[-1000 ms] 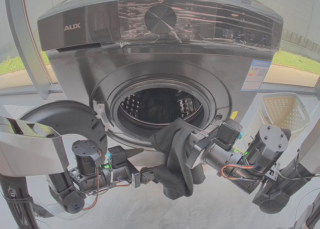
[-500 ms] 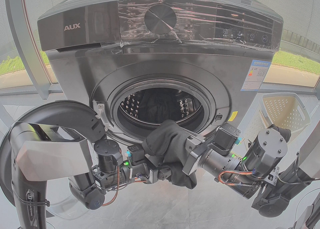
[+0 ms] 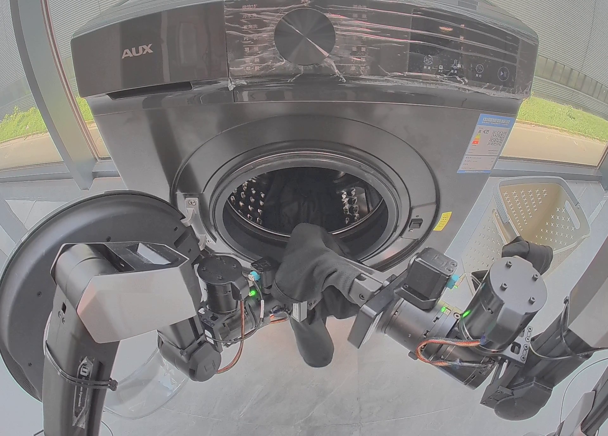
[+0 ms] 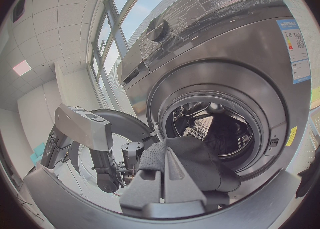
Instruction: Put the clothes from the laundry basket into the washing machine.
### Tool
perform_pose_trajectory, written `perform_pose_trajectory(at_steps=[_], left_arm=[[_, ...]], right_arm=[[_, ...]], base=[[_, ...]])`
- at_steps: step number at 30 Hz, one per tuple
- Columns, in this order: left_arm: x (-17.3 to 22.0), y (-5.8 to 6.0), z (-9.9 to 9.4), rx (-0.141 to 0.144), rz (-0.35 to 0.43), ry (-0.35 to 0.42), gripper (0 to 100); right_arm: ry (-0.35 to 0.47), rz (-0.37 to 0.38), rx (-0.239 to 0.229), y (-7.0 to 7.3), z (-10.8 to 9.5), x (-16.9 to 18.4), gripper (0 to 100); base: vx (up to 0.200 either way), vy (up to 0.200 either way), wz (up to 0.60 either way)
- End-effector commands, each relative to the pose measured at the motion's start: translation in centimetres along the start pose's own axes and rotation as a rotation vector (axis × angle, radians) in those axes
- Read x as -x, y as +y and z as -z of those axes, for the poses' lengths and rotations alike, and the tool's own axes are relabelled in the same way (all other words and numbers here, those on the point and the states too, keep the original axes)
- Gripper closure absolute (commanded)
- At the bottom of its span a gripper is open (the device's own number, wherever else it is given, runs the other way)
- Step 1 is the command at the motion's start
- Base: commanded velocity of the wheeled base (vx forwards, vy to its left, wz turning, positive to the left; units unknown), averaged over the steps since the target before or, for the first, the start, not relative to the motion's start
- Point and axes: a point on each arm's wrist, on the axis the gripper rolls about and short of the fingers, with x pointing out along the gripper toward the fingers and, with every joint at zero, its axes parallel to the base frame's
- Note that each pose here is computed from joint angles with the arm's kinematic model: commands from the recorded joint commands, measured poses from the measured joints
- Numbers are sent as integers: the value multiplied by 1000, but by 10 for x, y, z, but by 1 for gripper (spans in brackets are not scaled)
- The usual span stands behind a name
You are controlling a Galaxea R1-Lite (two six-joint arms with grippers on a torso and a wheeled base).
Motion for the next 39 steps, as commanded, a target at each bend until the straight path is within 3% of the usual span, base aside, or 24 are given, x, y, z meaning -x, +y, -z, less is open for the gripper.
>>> perform_pose_trajectory(at_steps=[1,9,18,25,33,34,39], left_arm=[[0,4,1,0,-16,0,100],[28,19,-36,-9,-83,-49,100],[49,15,-76,8,-114,-135,100],[63,9,-89,11,-109,-153,100],[74,3,-92,33,-102,-145,100],[74,2,-93,33,-101,-145,100],[80,-19,-101,27,-54,-156,100]], right_arm=[[7,5,-1,-1,1,1,100],[93,17,10,-7,15,19,100],[253,-12,29,-7,40,44,100],[335,-1,44,-10,57,51,100],[320,-4,43,-10,57,45,100],[320,-4,43,-10,57,45,0],[393,30,55,-18,63,61,0]], base=[[0,0,0],[0,0,0],[0,0,0],[0,0,0],[0,0,0],[0,0,0],[0,0,0]])
